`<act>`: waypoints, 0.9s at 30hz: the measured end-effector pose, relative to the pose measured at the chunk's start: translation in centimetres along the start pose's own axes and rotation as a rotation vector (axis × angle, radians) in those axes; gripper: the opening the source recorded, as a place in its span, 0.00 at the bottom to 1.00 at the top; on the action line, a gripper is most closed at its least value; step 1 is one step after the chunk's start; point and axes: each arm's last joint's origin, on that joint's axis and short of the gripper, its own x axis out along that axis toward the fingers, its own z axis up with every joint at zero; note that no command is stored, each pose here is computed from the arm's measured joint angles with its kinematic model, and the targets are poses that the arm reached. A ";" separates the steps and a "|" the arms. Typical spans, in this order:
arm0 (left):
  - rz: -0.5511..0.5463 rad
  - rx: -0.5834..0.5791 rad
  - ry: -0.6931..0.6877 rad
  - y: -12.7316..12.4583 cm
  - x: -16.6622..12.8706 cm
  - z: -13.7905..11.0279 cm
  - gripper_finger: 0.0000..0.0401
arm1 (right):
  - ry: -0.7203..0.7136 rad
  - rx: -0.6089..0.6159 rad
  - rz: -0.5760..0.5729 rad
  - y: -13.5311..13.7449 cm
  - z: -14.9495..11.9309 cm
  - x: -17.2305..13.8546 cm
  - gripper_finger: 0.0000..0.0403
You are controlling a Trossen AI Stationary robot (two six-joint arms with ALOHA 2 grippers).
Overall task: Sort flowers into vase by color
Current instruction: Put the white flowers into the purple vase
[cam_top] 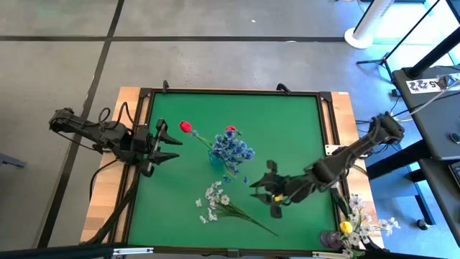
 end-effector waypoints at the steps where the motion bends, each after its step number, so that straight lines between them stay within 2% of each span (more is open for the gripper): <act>1: 0.000 0.000 0.000 0.0 0.0 0.0 0.46 | -0.004 0.004 0.007 0.2 -0.1 0.5 0.33; 4: 0.000 0.000 0.000 0.0 0.0 0.0 0.46 | -0.008 0.004 0.043 0.9 -0.7 2.2 0.34; 7: 0.000 0.000 0.001 0.0 0.0 0.0 0.46 | 0.046 -0.034 0.076 1.4 -1.9 4.1 0.37; 18: 0.000 0.000 0.002 0.0 0.0 0.0 0.46 | 0.237 -0.131 0.004 1.8 -8.2 11.0 0.56; 23: 0.000 0.000 0.002 0.0 0.0 0.0 0.46 | 0.311 -0.132 -0.024 1.7 -10.9 13.0 0.56; 27: 0.000 0.000 0.002 0.0 0.0 0.0 0.46 | 0.379 -0.131 0.034 1.8 -12.7 14.2 0.53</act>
